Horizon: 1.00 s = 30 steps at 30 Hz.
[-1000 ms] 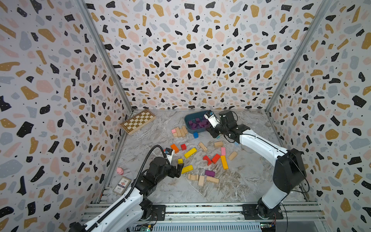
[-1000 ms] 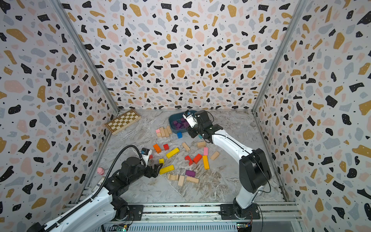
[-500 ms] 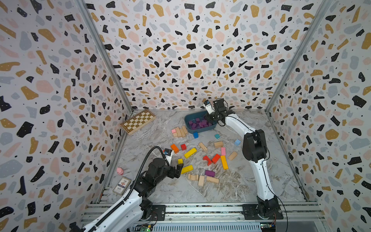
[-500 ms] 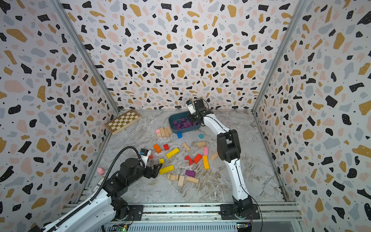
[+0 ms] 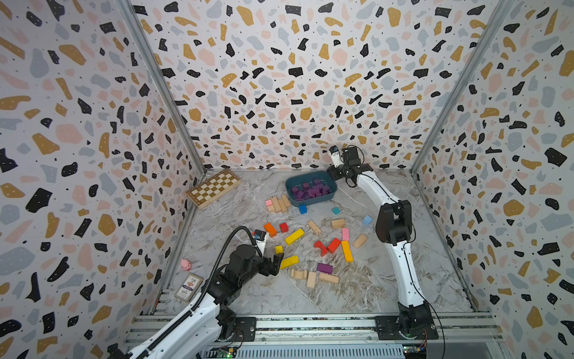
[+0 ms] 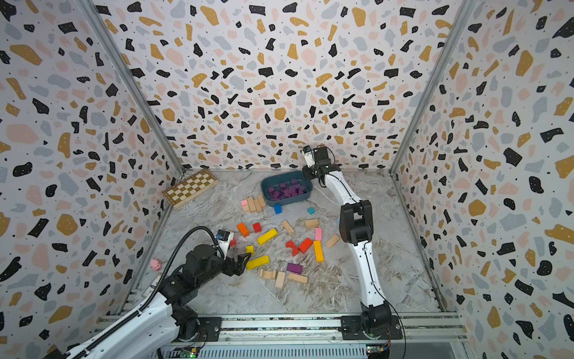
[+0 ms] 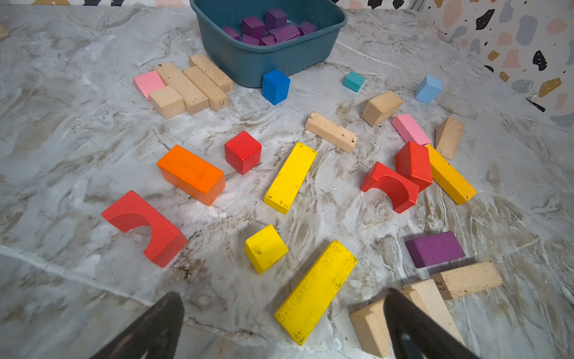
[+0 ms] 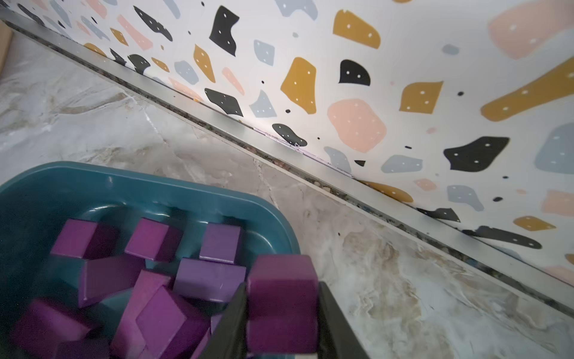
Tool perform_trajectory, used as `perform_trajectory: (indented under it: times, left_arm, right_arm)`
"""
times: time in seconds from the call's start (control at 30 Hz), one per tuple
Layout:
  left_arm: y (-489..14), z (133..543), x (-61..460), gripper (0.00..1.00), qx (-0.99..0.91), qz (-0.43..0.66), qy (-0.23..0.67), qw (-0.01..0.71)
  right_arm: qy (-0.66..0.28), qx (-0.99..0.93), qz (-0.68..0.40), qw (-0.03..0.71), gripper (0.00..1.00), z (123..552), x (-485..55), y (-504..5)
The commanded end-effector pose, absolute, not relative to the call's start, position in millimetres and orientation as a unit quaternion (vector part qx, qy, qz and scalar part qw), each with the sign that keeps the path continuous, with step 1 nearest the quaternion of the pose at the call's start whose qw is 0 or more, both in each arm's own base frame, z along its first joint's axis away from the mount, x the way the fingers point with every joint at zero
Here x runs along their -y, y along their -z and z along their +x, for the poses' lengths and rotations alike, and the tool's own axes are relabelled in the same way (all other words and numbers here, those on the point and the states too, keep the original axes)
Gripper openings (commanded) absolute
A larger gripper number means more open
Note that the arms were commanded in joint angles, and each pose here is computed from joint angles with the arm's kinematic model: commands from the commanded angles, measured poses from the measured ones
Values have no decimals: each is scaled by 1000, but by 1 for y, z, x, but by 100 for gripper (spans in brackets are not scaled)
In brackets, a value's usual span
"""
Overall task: Pick purple bricks into the storage bin
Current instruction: Adjust the building block in the storage box.
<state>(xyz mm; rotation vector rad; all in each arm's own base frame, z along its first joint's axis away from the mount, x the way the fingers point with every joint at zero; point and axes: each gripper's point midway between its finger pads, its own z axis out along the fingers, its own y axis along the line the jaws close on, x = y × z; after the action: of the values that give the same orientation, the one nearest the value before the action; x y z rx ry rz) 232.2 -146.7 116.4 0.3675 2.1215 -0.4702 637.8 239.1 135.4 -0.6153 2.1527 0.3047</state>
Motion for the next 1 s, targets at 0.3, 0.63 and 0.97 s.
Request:
perform_trajectory:
  times: [0.3, 0.63, 0.97]
  left_arm:
    - [-120, 237, 146, 99, -853, 141, 189, 465]
    - [-120, 238, 146, 99, -853, 141, 189, 465]
    - [-118, 239, 147, 99, -856, 142, 187, 461]
  right_arm:
    - [-156, -848, -261, 434, 0, 635, -264, -142]
    - [-149, -854, -252, 431, 0, 643, -266, -120]
    - [-125, -860, -237, 434, 0, 651, -261, -103]
